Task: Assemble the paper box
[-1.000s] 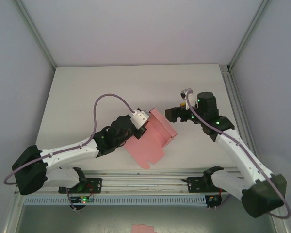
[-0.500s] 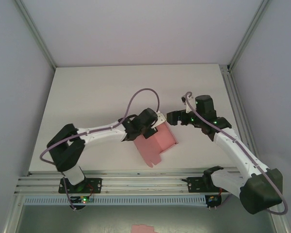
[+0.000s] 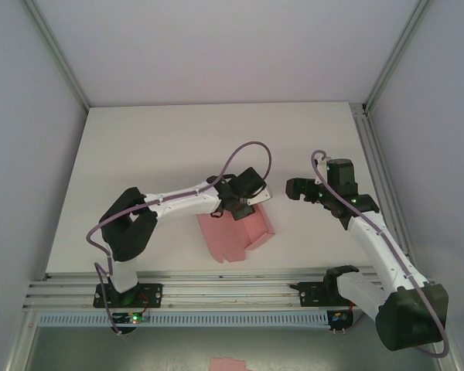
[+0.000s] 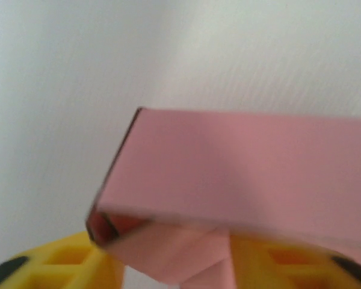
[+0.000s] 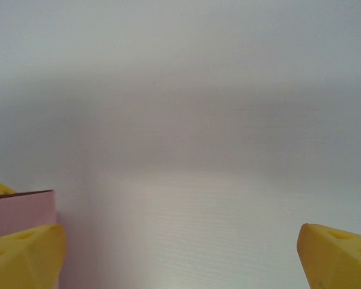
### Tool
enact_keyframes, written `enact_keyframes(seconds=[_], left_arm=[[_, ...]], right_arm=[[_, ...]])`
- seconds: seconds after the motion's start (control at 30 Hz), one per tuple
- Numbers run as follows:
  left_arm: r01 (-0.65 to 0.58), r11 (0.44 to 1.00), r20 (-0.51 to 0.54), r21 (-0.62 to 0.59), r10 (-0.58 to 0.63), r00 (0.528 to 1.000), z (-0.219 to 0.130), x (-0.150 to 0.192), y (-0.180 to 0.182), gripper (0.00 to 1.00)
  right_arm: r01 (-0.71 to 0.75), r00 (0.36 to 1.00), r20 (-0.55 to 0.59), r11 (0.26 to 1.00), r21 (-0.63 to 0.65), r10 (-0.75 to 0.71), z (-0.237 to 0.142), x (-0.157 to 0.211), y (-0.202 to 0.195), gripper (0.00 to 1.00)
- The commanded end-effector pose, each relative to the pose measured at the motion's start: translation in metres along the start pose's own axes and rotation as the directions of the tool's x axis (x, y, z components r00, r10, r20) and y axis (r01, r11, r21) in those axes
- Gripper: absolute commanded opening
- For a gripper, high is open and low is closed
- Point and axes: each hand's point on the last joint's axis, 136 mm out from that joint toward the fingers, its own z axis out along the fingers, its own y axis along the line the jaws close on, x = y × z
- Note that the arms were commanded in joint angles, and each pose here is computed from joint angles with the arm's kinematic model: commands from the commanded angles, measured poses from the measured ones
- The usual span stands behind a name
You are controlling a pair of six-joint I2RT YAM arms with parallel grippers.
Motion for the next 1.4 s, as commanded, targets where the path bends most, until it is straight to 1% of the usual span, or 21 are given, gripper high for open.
enact_keyframes(seconds=[0.0, 0.03, 0.13, 0.23, 0.27, 0.33, 0.37, 0.43, 0.5, 0.57, 0.63, 0.7, 0.73, 0.77, 0.83, 0.97, 1.03, 1.07, 1.23, 1.3, 1.37], left_arm=[[-0.008, 1.000, 0.085, 0.027, 0.006, 0.996, -0.036, -0.024, 0.003, 0.53], [-0.007, 1.000, 0.105, 0.025, 0.004, 0.994, -0.043, -0.030, 0.004, 0.54], [0.015, 1.000, 0.150, -0.004, -0.014, 0.989, -0.057, -0.039, 0.012, 0.65], [0.061, 0.995, 0.146, -0.076, -0.050, 0.988, -0.070, -0.031, 0.024, 0.83], [0.095, 0.989, 0.144, -0.116, -0.078, 0.986, -0.073, -0.026, 0.031, 0.99], [0.198, 0.957, 0.149, -0.211, -0.169, 0.974, -0.084, -0.011, 0.047, 1.00], [0.257, 0.935, 0.155, -0.246, -0.223, 0.962, -0.089, -0.001, 0.054, 0.99], [0.385, 0.871, 0.173, -0.305, -0.346, 0.922, -0.100, 0.024, 0.065, 1.00], [0.492, 0.785, 0.184, -0.377, -0.457, 0.870, -0.111, 0.055, 0.076, 1.00], [0.562, 0.698, 0.194, -0.445, -0.537, 0.821, -0.122, 0.085, 0.084, 1.00], [0.616, 0.610, 0.220, -0.498, -0.599, 0.770, -0.134, 0.114, 0.090, 1.00], [0.661, 0.557, 0.248, -0.502, -0.639, 0.728, -0.138, 0.134, 0.089, 1.00], [0.682, 0.540, 0.266, -0.493, -0.653, 0.709, -0.138, 0.141, 0.087, 1.00], [0.699, 0.533, 0.278, -0.477, -0.663, 0.696, -0.136, 0.146, 0.085, 1.00], [0.727, 0.527, 0.302, -0.441, -0.675, 0.673, -0.134, 0.152, 0.080, 1.00], [0.746, 0.523, 0.330, -0.411, -0.678, 0.657, -0.132, 0.158, 0.077, 1.00], [0.756, 0.517, 0.343, -0.401, -0.681, 0.647, -0.131, 0.158, 0.077, 1.00], [0.761, 0.520, 0.349, -0.388, -0.681, 0.644, -0.129, 0.156, 0.076, 1.00], [0.766, 0.525, 0.354, -0.371, -0.682, 0.640, -0.122, 0.156, 0.075, 1.00], [0.762, 0.533, 0.353, -0.367, -0.679, 0.644, -0.120, 0.154, 0.075, 1.00], [0.761, 0.536, 0.346, -0.364, -0.681, 0.645, -0.119, 0.154, 0.075, 1.00]], right_arm=[[0.003, 1.000, -0.006, 0.999, 0.032, -0.003, -0.001, 0.005, -0.008, 0.98], [0.006, 1.000, -0.004, 0.999, 0.038, -0.006, 0.000, 0.004, -0.010, 0.98], [0.035, 0.999, 0.010, 0.999, 0.011, -0.035, 0.001, -0.002, -0.005, 0.98], [0.066, 0.998, 0.022, 0.997, -0.043, -0.065, -0.001, -0.012, 0.007, 0.98], [0.073, 0.997, 0.027, 0.996, -0.059, -0.072, -0.001, -0.015, 0.011, 0.98], [0.129, 0.992, 0.022, 0.985, -0.114, -0.127, -0.003, -0.018, 0.027, 0.98], [0.171, 0.985, 0.007, 0.979, -0.107, -0.171, -0.004, -0.018, 0.033, 0.98], [0.271, 0.962, -0.036, 0.963, -0.009, -0.271, -0.005, -0.019, 0.039, 0.98], [0.331, 0.942, -0.094, 0.940, 0.081, -0.324, -0.009, -0.021, 0.047, 0.98], [0.335, 0.938, -0.146, 0.932, 0.140, -0.315, -0.011, -0.019, 0.055, 0.98], [0.393, 0.906, -0.236, 0.905, 0.165, -0.350, -0.010, -0.003, 0.065, 0.98], [0.428, 0.890, -0.292, 0.861, 0.276, -0.349, -0.011, 0.007, 0.060, 0.98], [0.428, 0.888, -0.315, 0.853, 0.299, -0.335, -0.010, 0.012, 0.058, 0.98], [0.408, 0.895, -0.325, 0.855, 0.320, -0.306, -0.006, 0.016, 0.054, 0.98], [0.362, 0.906, -0.338, 0.880, 0.306, -0.255, 0.004, 0.024, 0.058, 0.98], [0.268, 0.923, -0.334, 0.943, 0.198, -0.192, 0.025, 0.034, 0.085, 0.97], [0.244, 0.928, -0.334, 0.946, 0.215, -0.164, 0.027, 0.035, 0.085, 0.96], [0.232, 0.930, -0.337, 0.946, 0.225, -0.148, 0.028, 0.037, 0.084, 0.93], [0.149, 0.918, -0.395, 0.961, 0.235, -0.045, 0.031, 0.072, 0.075, 0.87], [0.104, 0.928, -0.373, 0.970, 0.221, -0.015, 0.032, 0.076, 0.075, 0.76], [0.068, 0.936, -0.352, 0.977, 0.204, 0.008, 0.030, 0.076, 0.076, 0.69]])
